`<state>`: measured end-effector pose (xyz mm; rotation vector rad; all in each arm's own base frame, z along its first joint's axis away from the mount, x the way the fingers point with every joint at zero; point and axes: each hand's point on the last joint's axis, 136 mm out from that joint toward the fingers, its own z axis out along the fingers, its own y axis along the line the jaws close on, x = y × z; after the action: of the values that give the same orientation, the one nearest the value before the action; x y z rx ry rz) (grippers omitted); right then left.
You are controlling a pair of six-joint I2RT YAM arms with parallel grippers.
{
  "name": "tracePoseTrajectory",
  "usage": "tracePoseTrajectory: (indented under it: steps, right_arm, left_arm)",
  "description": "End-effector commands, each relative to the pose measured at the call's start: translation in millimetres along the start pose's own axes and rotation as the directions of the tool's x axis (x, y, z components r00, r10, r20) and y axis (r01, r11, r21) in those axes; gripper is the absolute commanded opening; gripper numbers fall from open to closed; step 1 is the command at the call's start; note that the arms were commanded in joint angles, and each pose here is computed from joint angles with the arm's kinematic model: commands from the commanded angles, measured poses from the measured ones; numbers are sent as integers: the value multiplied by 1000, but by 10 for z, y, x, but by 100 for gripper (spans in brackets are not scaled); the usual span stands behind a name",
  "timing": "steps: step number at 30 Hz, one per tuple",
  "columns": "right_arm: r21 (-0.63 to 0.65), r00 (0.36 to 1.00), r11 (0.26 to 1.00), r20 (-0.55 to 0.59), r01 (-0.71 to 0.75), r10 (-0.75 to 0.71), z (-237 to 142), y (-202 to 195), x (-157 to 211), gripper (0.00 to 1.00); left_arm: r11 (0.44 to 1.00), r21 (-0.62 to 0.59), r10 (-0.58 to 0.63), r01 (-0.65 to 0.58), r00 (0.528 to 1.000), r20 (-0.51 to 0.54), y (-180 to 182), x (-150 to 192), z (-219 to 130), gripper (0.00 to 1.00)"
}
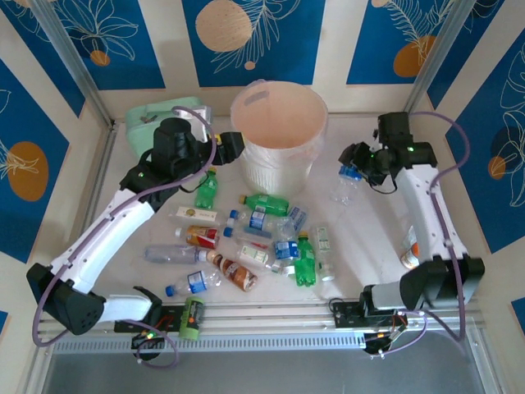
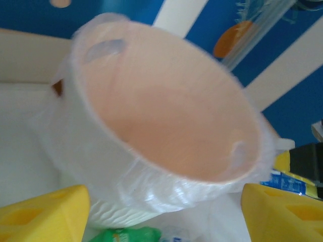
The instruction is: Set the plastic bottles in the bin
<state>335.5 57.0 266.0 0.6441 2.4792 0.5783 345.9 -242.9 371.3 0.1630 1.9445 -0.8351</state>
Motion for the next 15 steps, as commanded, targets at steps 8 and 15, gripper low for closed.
tracePoseTrajectory:
  steps: [8,15]
  right_arm:
    - [-522,998,852,69,38,-3,-992,1245,94,56]
    - [-618,1000,786,22,20,-7,-1117,1467,185,56]
  left_arm:
    - [885,400,258,-238,966,3,-1269,251,84,90]
    - [819,485,322,-308,945,57,-1612,400,27,100]
